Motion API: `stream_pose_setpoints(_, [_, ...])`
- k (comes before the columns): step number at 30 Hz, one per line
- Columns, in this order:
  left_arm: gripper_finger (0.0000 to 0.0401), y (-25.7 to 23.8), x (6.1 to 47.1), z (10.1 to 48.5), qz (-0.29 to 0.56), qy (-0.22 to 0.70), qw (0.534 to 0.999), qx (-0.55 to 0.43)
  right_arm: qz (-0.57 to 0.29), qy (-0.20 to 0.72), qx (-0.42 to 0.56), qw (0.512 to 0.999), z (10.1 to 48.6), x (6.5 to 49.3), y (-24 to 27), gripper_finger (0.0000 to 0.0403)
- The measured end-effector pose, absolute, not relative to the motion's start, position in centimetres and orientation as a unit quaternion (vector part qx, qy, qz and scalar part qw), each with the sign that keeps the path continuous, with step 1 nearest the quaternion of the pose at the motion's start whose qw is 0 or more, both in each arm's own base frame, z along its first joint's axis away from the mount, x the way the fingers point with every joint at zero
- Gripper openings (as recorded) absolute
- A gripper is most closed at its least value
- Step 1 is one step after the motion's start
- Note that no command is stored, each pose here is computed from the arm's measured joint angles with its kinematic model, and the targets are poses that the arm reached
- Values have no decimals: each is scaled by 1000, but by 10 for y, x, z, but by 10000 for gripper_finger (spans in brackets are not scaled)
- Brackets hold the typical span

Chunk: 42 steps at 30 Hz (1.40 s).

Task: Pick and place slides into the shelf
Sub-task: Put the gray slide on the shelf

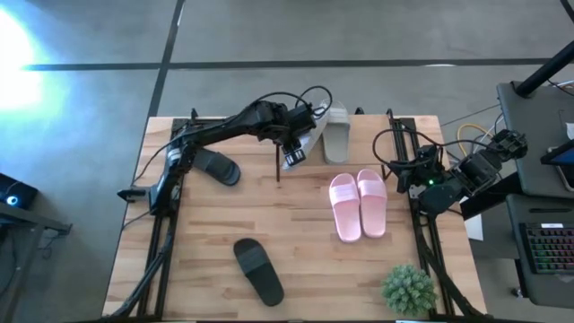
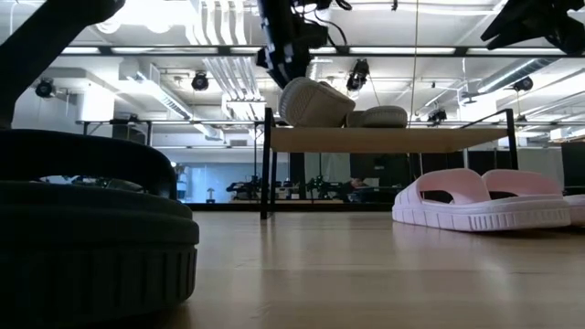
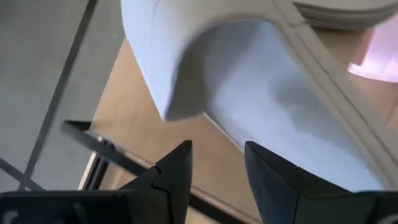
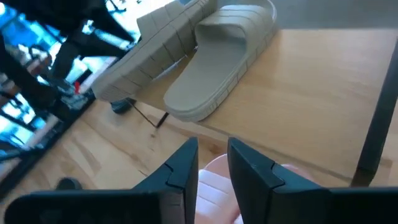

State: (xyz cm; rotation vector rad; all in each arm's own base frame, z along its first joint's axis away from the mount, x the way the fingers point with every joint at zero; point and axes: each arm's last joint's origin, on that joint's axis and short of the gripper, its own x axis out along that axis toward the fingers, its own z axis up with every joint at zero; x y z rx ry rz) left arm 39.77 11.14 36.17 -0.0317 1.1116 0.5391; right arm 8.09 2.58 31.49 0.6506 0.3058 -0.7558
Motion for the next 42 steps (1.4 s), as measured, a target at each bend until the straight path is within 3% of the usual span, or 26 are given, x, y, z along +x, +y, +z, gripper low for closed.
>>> stream_pose_setpoints(6, [132,94,377,396,249,482,840,-7,-351,167,377,841,313,82,29,73])
stream_pose_setpoints(11, [132,111,366,406,285,460,841,-12,-310,168,382,854,317,97,38,69])
stream_pose_setpoints(18, [132,150,362,389,208,456,858,-112,-333,156,384,847,319,128,33,76])
stream_pose_setpoints(27, [132,174,347,365,229,483,834,-138,-290,183,372,863,320,181,-1,79])
stream_pose_setpoints(35, [132,185,322,361,211,396,879,-161,-273,133,376,875,344,201,-27,73])
stream_pose_setpoints(42, [132,188,302,344,201,342,903,-165,-320,140,339,874,354,228,-55,72])
